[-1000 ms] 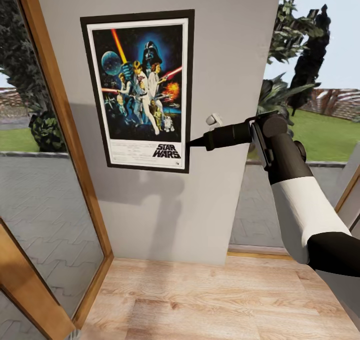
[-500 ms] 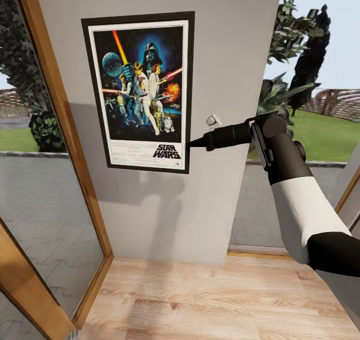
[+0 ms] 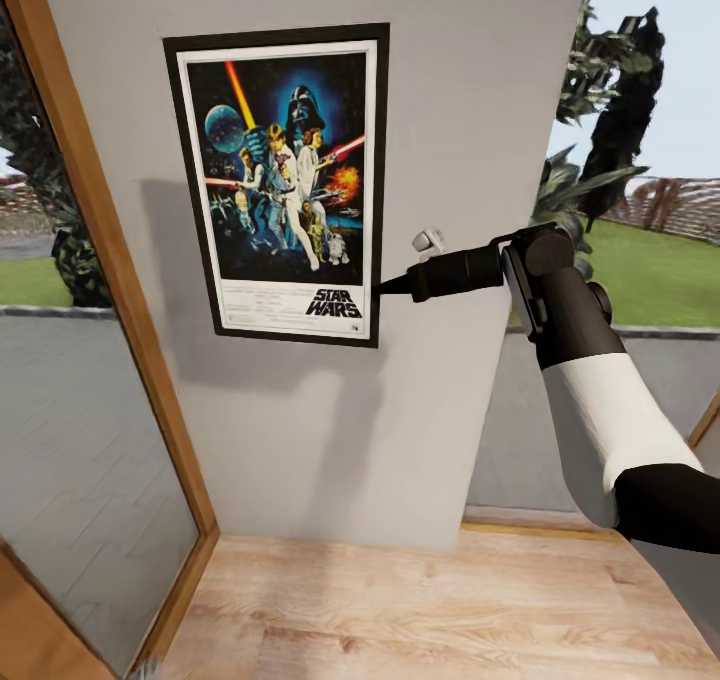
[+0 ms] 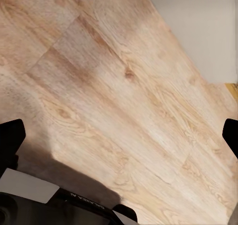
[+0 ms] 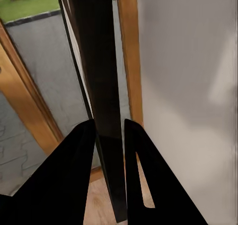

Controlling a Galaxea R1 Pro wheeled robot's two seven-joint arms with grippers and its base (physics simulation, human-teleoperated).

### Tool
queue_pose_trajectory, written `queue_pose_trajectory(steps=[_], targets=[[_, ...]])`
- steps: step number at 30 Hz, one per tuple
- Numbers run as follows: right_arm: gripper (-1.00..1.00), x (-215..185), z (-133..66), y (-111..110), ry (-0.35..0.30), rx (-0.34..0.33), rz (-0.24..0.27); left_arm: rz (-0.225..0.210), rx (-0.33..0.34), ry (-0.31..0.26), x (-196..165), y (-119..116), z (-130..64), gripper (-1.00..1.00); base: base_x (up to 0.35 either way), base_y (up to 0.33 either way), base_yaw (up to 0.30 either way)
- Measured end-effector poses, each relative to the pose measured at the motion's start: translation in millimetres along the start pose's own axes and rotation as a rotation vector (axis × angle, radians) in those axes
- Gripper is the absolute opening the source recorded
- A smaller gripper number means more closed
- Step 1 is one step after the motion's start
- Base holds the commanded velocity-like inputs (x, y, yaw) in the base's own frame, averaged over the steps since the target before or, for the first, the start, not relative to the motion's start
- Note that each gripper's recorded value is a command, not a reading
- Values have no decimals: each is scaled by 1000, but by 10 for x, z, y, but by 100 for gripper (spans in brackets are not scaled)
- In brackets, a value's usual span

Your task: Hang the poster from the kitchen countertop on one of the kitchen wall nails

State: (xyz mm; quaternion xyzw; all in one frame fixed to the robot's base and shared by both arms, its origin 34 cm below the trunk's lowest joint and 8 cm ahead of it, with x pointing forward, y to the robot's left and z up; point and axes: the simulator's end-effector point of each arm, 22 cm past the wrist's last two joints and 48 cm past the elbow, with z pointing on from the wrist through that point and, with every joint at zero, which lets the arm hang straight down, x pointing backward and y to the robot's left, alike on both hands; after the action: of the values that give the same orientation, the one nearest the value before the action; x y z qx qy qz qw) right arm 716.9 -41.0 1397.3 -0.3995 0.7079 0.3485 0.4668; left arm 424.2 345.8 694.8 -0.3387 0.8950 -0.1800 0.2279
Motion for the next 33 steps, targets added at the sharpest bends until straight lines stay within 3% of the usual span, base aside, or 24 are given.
queue_pose_trajectory(steps=[33], targets=[[-100,-11,-6,0,-3,1,-3,0,-1,0,0,3,2,100,319,0,0]])
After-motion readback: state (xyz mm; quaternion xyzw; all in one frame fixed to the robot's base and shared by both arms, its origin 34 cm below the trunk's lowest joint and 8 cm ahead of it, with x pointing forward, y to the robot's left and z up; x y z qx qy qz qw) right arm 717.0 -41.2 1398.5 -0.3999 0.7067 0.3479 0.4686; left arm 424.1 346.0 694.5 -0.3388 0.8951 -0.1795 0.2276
